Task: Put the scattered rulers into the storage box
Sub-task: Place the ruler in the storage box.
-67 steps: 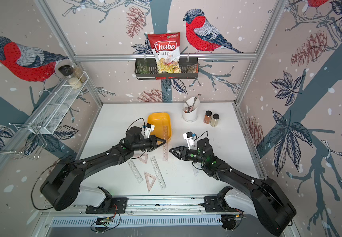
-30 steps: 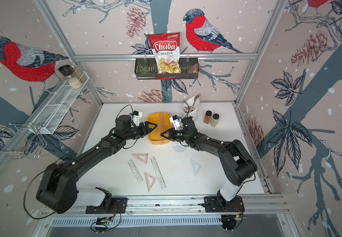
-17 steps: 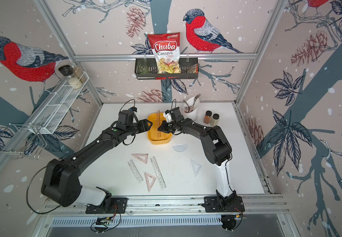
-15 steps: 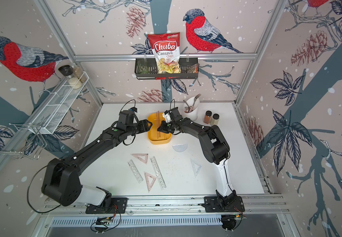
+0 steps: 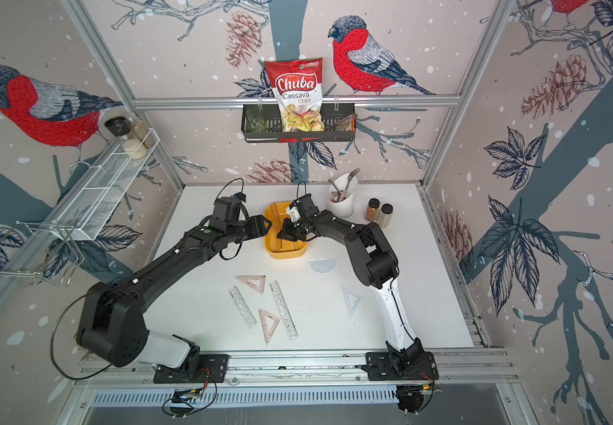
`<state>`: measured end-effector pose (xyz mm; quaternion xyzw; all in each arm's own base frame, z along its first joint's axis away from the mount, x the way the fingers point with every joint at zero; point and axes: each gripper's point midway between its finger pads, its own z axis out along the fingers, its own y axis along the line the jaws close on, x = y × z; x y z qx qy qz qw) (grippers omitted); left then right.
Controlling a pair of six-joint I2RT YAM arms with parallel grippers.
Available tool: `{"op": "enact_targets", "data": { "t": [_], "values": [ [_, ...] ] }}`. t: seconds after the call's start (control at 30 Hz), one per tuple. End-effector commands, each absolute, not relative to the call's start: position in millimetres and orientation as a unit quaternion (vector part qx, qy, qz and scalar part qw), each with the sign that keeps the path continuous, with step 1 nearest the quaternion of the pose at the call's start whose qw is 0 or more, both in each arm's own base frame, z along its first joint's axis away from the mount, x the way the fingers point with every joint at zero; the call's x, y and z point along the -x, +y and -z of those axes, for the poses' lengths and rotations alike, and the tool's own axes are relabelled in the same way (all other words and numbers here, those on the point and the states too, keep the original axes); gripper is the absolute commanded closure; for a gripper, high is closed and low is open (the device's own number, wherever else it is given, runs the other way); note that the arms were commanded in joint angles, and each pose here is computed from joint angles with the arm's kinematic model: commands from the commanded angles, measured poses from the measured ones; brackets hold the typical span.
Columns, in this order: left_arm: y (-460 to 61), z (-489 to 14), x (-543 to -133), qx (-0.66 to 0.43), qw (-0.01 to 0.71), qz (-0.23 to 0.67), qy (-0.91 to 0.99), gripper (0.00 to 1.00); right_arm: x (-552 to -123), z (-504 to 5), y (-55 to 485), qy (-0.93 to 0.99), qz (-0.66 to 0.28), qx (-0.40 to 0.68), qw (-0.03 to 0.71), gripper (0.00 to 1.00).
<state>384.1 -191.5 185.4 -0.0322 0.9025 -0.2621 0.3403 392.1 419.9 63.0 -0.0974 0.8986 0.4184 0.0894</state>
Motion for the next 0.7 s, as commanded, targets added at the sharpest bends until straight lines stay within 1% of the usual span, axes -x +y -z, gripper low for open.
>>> {"op": "enact_targets", "data": {
  "t": [0.0,0.27,0.47,0.67],
  "values": [
    [-190.1,-185.1,-383.9,0.029,0.34,0.265,0.902,0.33,-384.4,-72.6,418.9,0.902,-0.412,0.094,0.087,0.92],
    [-189.4,-183.4,-381.6,0.031,0.338,0.268,0.902,0.32,-376.7,-77.0,414.6,0.909,-0.395,0.092,0.094,0.92],
    [-190.1,-181.7,-380.4,0.031,0.335,0.27,0.902,0.32,-375.4,-66.6,413.4,0.913,-0.388,0.089,0.087,0.91],
    [-190.6,-179.6,-380.2,0.031,0.333,0.271,0.903,0.32,-378.2,-55.4,415.8,0.918,-0.378,0.09,0.078,0.87]
  ]
}}
